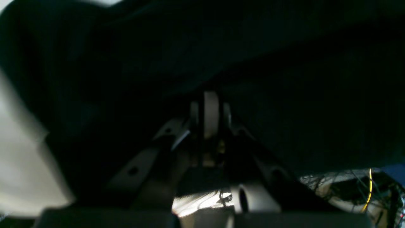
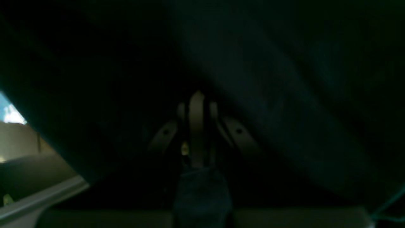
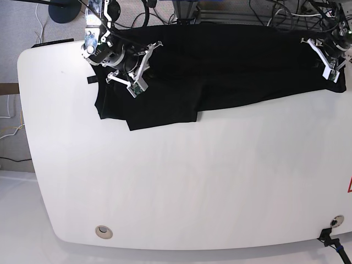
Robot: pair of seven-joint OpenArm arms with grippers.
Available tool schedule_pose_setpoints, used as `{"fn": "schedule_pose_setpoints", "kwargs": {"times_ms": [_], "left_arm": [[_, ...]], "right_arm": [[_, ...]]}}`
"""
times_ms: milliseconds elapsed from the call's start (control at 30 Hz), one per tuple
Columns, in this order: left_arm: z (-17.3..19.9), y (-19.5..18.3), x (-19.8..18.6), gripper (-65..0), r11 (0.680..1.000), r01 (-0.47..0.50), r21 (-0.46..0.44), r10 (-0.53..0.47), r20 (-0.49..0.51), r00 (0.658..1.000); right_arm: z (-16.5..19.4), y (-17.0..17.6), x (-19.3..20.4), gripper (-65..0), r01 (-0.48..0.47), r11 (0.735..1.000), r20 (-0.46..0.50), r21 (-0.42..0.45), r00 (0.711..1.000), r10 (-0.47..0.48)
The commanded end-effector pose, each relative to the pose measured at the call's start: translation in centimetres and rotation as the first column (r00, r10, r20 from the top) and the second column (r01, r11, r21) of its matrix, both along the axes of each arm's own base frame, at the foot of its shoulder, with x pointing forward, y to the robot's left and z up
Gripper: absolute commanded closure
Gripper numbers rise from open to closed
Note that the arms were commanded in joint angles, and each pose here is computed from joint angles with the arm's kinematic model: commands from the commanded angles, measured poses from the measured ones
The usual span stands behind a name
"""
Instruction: Fold the T-shirt properly
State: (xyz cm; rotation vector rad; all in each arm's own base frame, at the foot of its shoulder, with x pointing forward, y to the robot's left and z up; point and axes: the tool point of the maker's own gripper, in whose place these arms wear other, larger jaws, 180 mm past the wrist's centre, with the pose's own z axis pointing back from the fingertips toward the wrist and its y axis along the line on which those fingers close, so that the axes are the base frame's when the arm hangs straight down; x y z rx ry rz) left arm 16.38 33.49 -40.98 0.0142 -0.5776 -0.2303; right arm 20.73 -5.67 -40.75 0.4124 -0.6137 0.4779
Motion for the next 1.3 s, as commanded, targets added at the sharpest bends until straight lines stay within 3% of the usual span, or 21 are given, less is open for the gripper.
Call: {"fn": "schedule_pose_setpoints", "kwargs": {"times_ms": [0, 100, 267, 500, 633, 767, 900, 933, 1100, 1267], "left_arm": [[-0.4, 0.5, 0.3, 0.0, 0.999, 0.023, 0.030, -0.022, -0.017, 1.000], [-1.7, 0.2, 1.1, 0.0, 0.998, 0.043, 0.041, -0.041, -0.048, 0.998], [-2.3, 0.0, 4.9, 0.0, 0.998, 0.053, 0.045, -0.052, -0.029, 0.998], [-1.9, -0.2, 9.5, 0.0, 0.998, 0.052, 0.042, -0.053, 0.012, 0.999], [-0.3, -0.2, 11.5, 0.0, 0.997, 0.053, 0.048, -0.056, 0.069, 0.996], [3.8, 0.2, 13.4, 0.0, 0.996, 0.042, 0.073, -0.055, 0.189, 0.980], [7.4, 2.0, 13.8, -32.1, 0.996, -0.010, 0.089, -0.013, 0.251, 0.968], [8.3, 2.3, 14.3, -35.8, 0.996, -0.018, 0.092, -0.008, 0.271, 0.962], [9.0, 4.7, 15.7, -34.8, 0.994, -0.079, 0.073, 0.055, 0.287, 0.956], [7.9, 5.5, 17.5, -34.8, 0.993, -0.121, -0.005, 0.118, 0.268, 0.956]], "right_arm": [[0.3, -0.3, 1.2, 0.0, 0.012, 0.999, 0.046, 0.034, 0.999, -0.014], [-0.9, -1.2, 1.5, 0.0, 0.024, 0.999, 0.032, 0.035, 0.999, -0.026], [-1.6, -5.6, 4.2, 0.0, 0.123, 0.992, 0.039, -0.002, 0.992, -0.123], [-1.9, -8.5, 7.8, 0.0, 0.138, 0.990, 0.049, -0.042, 0.990, -0.136], [-1.5, -8.5, 8.2, 0.0, 0.138, 0.990, 0.059, -0.040, 0.989, -0.136], [-1.5, -8.4, 8.3, 0.0, 0.137, 0.990, 0.060, -0.037, 0.989, -0.135], [-1.5, -8.2, 8.3, 0.0, 0.134, 0.990, 0.060, -0.035, 0.989, -0.132], [-1.5, -8.2, 8.3, 0.0, 0.134, 0.990, 0.060, -0.035, 0.989, -0.132], [-1.5, -8.1, 8.3, 0.0, 0.130, 0.991, 0.060, -0.035, 0.990, -0.127], [-1.6, -8.1, 8.2, 0.0, 0.130, 0.991, 0.059, -0.033, 0.990, -0.128]]}}
